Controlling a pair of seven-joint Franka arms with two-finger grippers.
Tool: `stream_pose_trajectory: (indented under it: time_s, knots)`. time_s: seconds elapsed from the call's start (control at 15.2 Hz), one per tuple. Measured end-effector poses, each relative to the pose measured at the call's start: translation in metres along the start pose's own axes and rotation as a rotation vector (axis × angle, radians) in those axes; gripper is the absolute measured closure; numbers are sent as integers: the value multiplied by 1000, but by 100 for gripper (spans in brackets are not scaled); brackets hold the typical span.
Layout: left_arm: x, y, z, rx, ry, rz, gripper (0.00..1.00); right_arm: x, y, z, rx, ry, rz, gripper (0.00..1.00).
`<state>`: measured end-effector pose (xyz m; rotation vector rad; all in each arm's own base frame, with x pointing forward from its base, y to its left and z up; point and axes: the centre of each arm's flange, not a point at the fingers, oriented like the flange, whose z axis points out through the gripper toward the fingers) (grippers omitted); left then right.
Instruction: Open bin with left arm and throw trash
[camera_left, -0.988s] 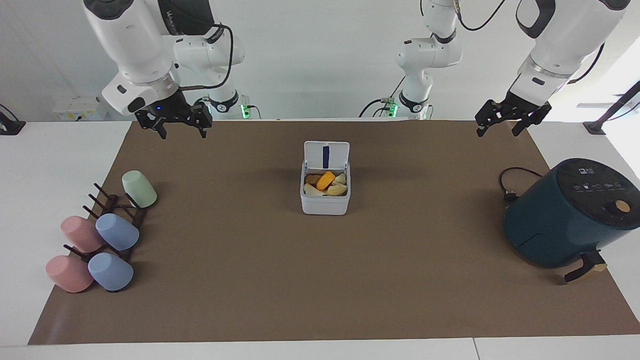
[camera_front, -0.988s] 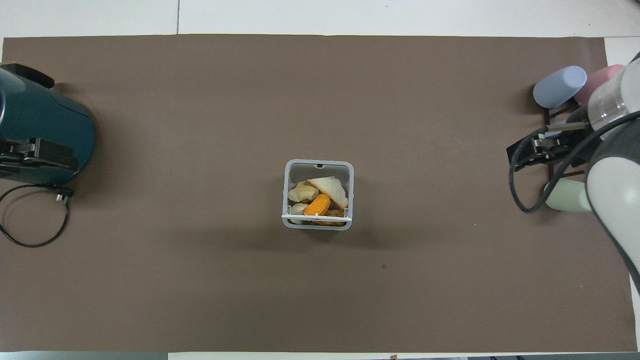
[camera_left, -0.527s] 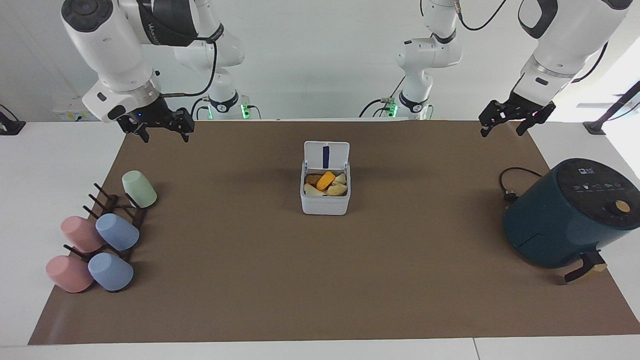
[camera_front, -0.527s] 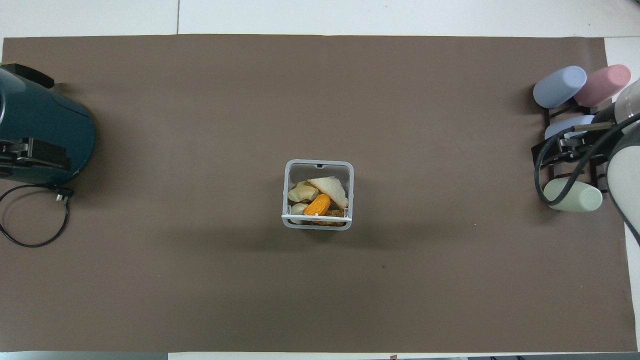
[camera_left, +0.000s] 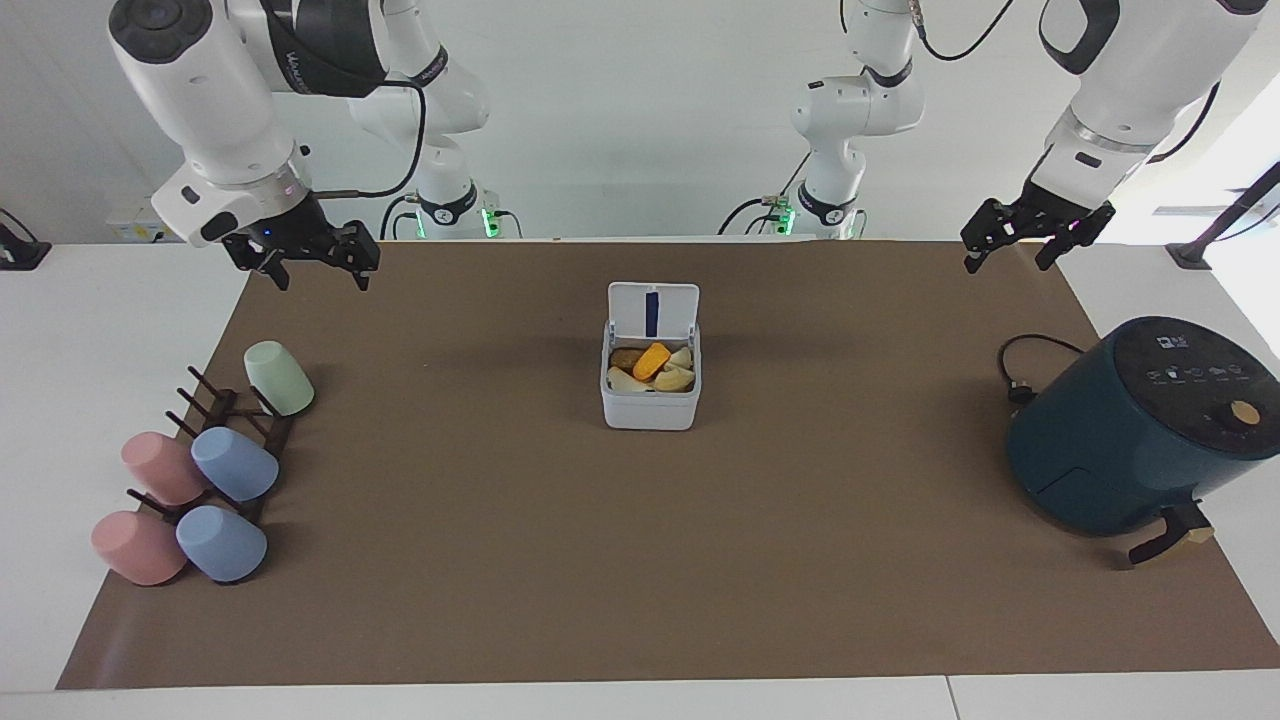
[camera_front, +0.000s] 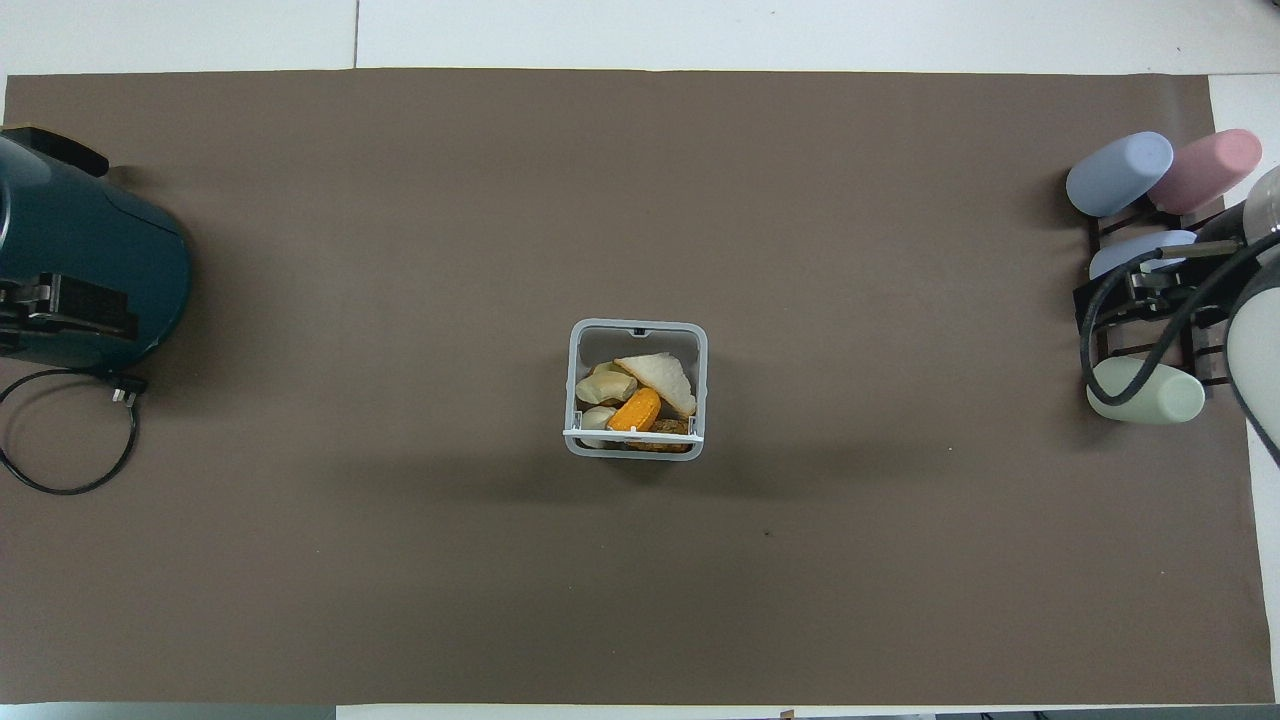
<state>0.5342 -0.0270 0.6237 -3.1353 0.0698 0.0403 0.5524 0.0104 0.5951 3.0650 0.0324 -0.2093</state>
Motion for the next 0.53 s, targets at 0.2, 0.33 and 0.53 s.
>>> stream_pose_trajectory:
  time_s: [0.2, 0.33, 0.53]
  knots:
    - [0, 0, 0, 0, 1, 1, 0, -1, 0, 0, 0, -6, -1, 0]
    - [0, 0, 0, 0, 1, 7, 0, -3, 0, 1, 0, -16, -1, 0]
    - [0, 0, 0, 0, 1, 52, 0, -5, 1, 2, 0, -18, 0, 0]
